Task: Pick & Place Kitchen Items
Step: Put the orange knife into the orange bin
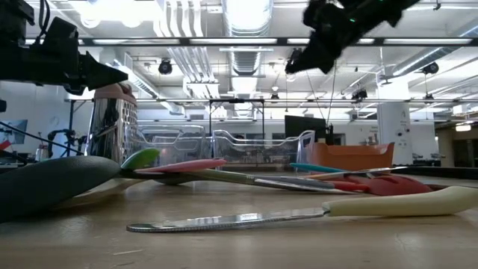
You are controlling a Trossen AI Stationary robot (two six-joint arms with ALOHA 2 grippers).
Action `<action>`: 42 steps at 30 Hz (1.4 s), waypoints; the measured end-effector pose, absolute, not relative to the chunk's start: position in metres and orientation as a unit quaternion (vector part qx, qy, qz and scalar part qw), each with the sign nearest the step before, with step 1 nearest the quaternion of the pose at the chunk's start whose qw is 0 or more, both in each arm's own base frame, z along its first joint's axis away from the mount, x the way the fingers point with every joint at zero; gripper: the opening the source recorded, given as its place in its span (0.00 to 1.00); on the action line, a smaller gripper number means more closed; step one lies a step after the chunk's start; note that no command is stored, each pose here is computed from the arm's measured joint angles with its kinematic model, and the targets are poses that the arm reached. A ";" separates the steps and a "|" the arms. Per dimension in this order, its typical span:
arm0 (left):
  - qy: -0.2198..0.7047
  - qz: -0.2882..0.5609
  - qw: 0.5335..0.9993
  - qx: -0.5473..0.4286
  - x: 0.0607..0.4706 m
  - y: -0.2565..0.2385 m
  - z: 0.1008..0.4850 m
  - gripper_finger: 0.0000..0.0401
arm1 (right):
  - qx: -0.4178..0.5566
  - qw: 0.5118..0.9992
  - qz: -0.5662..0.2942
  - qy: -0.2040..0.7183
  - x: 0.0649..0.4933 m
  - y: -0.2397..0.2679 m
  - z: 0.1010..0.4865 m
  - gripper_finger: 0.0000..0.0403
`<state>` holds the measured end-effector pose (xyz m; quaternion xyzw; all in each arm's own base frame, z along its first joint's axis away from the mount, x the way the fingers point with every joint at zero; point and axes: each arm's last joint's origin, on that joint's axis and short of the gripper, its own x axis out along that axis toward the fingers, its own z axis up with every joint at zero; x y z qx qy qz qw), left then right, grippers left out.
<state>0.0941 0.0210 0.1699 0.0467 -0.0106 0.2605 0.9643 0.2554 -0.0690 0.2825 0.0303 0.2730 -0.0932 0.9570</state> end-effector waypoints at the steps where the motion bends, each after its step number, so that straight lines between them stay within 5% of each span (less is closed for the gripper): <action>1: -0.011 0.260 0.964 0.047 0.094 0.021 0.170 0.08 | 0.014 0.957 -0.083 0.276 0.264 -0.071 0.288 0.02; 11: -0.011 0.260 0.964 0.047 0.094 0.021 0.170 0.08 | -0.045 0.897 0.037 0.438 0.332 -0.087 0.302 0.02; 24: -0.011 0.260 0.964 0.047 0.094 0.021 0.170 0.08 | 0.020 0.848 0.080 0.524 0.319 -0.033 0.305 0.02; 35: -0.009 0.260 0.964 0.047 0.094 0.021 0.170 0.08 | 0.022 0.848 -0.040 0.528 0.295 0.023 0.325 0.04; 42: -0.011 0.260 0.964 0.047 0.094 0.021 0.170 0.08 | 0.032 0.839 -0.057 0.540 0.300 0.032 0.316 0.20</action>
